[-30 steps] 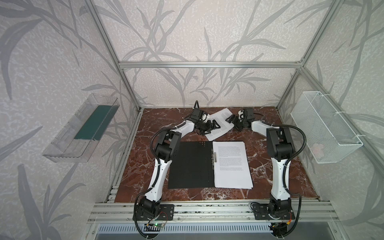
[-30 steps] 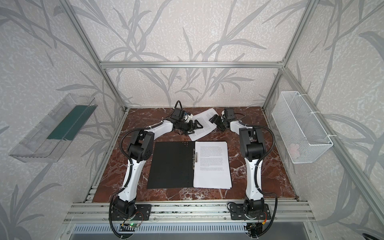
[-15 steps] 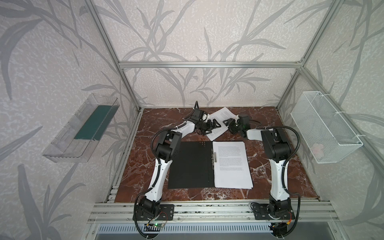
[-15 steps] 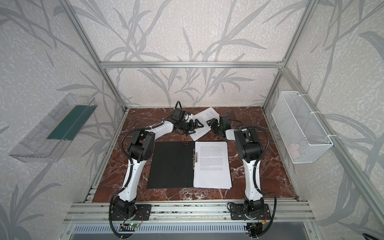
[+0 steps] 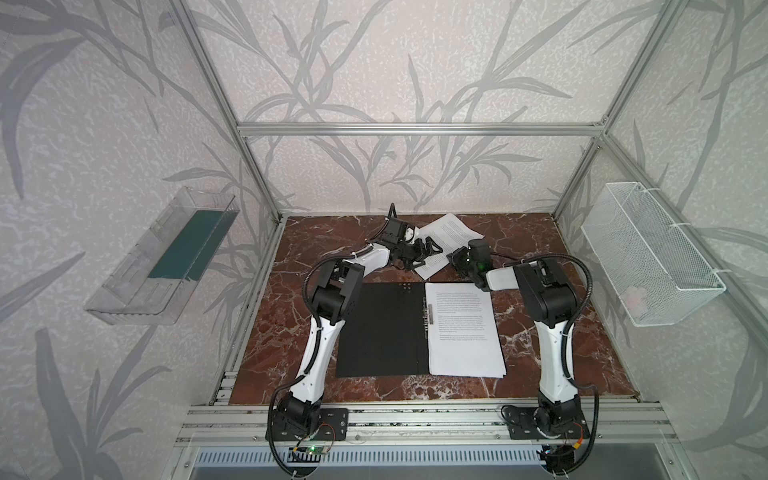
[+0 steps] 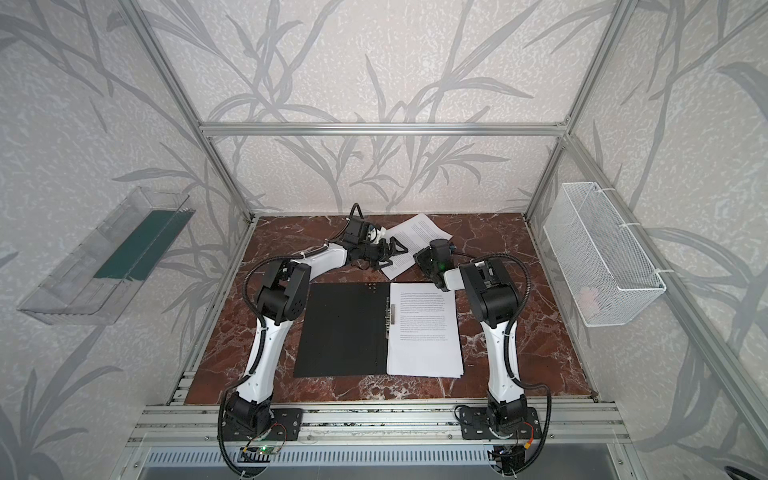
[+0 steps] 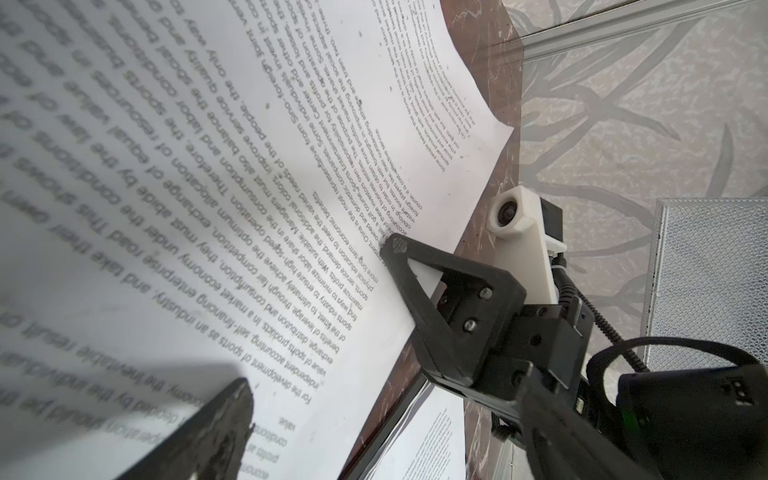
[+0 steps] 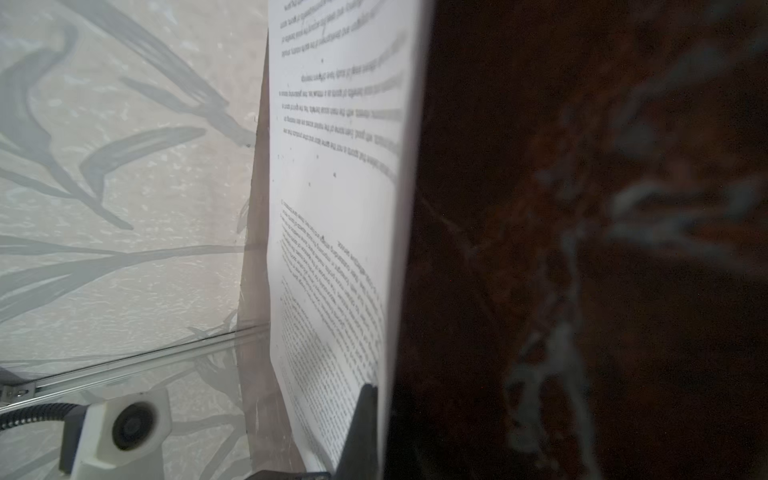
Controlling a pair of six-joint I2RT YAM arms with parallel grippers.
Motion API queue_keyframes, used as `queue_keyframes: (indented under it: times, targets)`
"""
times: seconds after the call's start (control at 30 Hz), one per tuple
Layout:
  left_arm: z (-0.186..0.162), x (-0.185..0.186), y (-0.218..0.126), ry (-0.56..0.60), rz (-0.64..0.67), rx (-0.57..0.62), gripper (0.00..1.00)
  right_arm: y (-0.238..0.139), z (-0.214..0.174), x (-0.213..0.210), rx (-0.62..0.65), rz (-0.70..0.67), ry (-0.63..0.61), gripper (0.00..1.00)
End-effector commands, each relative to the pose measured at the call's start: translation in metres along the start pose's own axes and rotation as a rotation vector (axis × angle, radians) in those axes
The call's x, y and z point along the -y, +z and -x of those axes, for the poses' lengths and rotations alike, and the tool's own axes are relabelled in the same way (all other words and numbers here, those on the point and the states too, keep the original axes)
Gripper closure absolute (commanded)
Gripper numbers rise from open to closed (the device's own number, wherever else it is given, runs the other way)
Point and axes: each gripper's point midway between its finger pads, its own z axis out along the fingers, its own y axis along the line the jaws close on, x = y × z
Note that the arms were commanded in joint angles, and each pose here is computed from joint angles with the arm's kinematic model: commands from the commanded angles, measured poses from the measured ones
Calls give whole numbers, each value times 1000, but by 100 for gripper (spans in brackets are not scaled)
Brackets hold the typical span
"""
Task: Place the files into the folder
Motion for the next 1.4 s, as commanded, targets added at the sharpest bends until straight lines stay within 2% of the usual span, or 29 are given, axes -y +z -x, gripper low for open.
queue_keyframes:
  times: [0.0, 0.2, 0.33, 0.5, 0.63, 0.77, 0.93, 1.07, 1.23, 1.37]
  targets:
    - [-9, 14, -2, -26, -42, -41, 1, -9, 11, -3, 38, -46, -8, 100]
    - [9, 108, -67, 145, -114, 44, 1, -37, 15, -50, -18, -28, -199, 100]
    - [-2, 146, -120, 201, -116, 149, 1, -70, 11, -88, -75, -25, -357, 100]
    - [-40, 174, -176, 275, -97, 269, 1, -120, -8, -126, -144, -10, -519, 100]
    - [-79, 176, -214, 298, -74, 380, 1, -157, -54, -151, -270, 0, -668, 100]
    - [-114, 167, -245, 288, -70, 494, 1, -214, -103, -177, -321, 42, -849, 100]
    - [-136, 147, -276, 263, -42, 649, 1, -274, -155, -176, -438, 145, -896, 100]
    - [-136, 144, -294, 273, -34, 730, 1, -306, -175, -160, -504, 200, -905, 100]
    - [-136, 133, -302, 341, 18, 785, 1, -295, -165, -101, -560, 111, -845, 100]
    - [-140, 126, -291, 416, 33, 760, 1, -268, -138, -31, -563, -88, -790, 100]
